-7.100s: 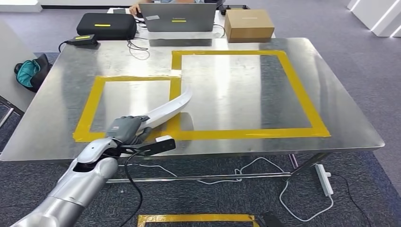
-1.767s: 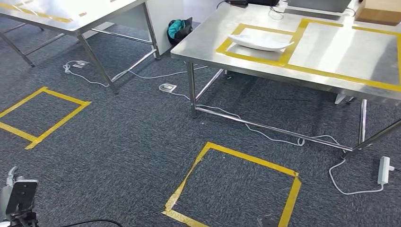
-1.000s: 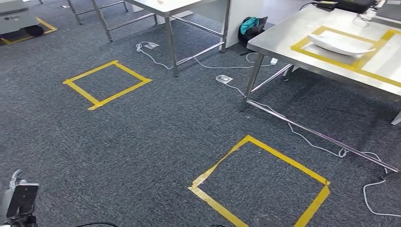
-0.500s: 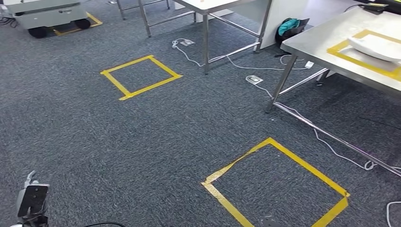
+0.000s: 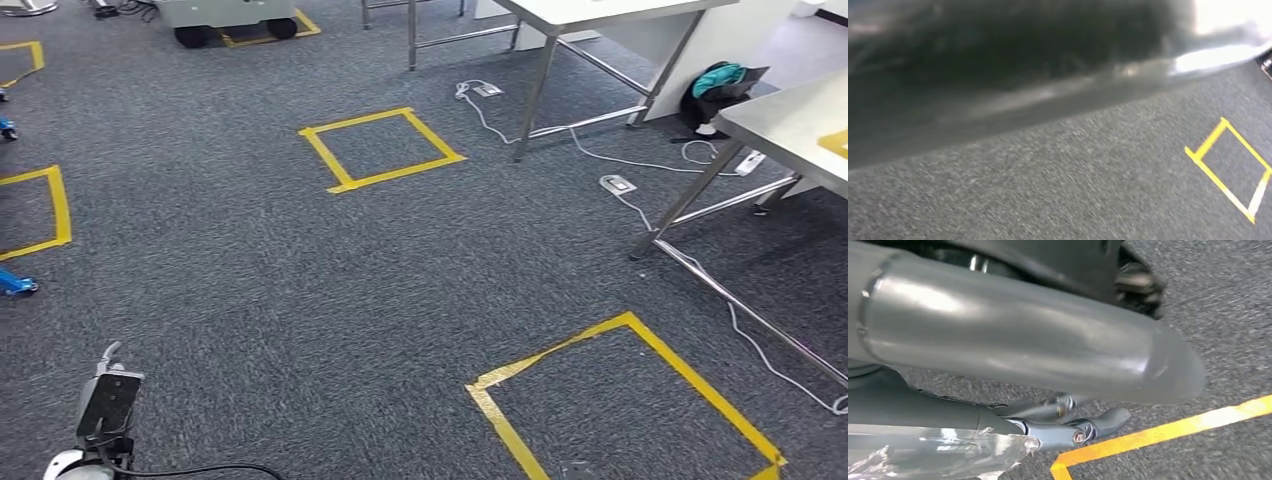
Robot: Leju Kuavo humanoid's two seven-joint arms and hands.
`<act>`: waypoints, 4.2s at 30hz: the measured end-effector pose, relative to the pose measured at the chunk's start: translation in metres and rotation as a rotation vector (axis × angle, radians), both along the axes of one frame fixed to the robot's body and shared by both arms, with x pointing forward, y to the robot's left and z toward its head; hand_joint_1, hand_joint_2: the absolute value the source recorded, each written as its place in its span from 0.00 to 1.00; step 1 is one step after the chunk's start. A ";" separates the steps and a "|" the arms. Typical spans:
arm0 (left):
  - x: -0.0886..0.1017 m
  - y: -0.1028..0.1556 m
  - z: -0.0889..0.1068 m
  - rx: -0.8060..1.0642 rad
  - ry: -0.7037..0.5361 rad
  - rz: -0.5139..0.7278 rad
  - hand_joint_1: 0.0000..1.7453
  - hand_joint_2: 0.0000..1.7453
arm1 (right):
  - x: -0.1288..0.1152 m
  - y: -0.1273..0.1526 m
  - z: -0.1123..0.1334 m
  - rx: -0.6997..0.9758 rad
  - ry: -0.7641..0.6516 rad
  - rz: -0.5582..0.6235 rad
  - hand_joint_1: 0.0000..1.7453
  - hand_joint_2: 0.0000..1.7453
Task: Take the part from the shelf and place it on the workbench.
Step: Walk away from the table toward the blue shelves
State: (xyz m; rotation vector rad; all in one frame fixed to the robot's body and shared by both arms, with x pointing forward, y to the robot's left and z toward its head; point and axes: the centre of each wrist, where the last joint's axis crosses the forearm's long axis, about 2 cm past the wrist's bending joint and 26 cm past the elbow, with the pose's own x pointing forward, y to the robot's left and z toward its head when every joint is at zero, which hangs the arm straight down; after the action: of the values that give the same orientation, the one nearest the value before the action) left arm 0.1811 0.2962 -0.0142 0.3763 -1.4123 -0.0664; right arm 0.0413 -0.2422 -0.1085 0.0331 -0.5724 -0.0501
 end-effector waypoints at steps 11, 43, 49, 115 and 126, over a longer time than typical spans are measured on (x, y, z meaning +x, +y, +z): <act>-0.008 -0.002 -0.004 -0.039 -0.014 0.025 0.00 0.00 | -0.001 -0.005 0.000 -0.003 0.002 -0.007 0.00 0.00; -0.028 0.006 -0.012 -0.047 0.020 0.060 0.00 0.00 | -0.001 -0.002 0.000 -0.006 -0.008 -0.030 0.00 0.00; -0.027 -0.001 -0.019 -0.058 0.069 0.082 0.00 0.00 | -0.002 -0.010 -0.001 -0.009 -0.014 -0.058 0.00 0.00; -0.128 0.002 -0.095 -0.429 0.733 0.265 0.00 0.00 | 0.020 -0.014 0.002 -0.028 -0.086 -0.008 0.00 0.00; -0.129 0.004 -0.095 -0.404 0.742 0.262 0.00 0.00 | 0.014 -0.013 0.001 -0.025 -0.080 -0.018 0.00 0.00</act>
State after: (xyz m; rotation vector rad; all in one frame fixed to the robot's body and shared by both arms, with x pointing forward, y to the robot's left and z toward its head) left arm 0.0524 0.2998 -0.1091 0.1646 -0.6117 0.2683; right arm 0.0556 -0.2556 -0.1077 0.0052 -0.6534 -0.0595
